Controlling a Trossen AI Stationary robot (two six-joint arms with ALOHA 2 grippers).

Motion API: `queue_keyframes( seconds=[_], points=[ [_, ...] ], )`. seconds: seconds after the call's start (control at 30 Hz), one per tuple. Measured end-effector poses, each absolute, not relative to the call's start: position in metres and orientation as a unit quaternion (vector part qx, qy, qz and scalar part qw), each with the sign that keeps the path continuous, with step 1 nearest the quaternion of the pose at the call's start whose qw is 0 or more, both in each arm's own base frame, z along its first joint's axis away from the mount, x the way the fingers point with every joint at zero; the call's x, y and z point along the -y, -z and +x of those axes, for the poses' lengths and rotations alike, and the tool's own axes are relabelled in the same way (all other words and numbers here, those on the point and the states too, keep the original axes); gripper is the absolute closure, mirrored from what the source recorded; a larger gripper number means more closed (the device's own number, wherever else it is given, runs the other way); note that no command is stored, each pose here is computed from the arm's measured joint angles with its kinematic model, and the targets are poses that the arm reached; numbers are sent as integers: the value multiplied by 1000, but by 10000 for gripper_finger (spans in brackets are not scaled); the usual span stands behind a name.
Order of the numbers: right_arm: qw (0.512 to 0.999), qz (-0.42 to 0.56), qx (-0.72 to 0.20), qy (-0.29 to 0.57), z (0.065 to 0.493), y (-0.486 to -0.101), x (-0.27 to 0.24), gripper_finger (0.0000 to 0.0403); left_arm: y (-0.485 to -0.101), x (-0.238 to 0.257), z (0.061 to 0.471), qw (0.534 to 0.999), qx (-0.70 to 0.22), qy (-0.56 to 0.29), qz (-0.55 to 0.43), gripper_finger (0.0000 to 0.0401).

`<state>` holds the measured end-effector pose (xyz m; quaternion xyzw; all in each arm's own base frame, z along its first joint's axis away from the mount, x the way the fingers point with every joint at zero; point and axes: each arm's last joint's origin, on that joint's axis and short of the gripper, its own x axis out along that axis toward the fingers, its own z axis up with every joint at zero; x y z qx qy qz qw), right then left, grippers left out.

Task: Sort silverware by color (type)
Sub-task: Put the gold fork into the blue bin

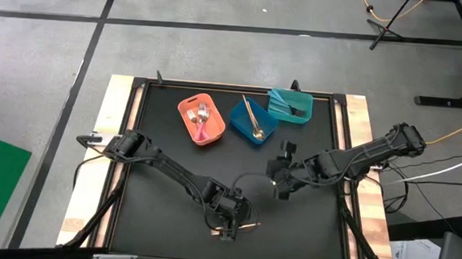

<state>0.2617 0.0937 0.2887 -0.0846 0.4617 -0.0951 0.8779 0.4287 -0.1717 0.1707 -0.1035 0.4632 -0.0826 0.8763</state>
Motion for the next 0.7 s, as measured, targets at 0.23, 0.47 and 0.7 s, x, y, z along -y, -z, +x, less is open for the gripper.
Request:
queue_keyframes(
  seconds=[0.23, 0.47, 0.7],
  points=[
    [878, -90, -456, 111, 264, -289, -88, 341, -170, 171, 428, 876, -464, 79, -101, 270],
    [878, -90, -456, 113, 265, -289, -87, 341, -166, 159, 427, 863, -493, 57, -98, 270],
    [878, -90, -456, 113, 265, -289, -87, 341, -169, 157, 431, 871, -476, 62, -106, 270]
  ],
)
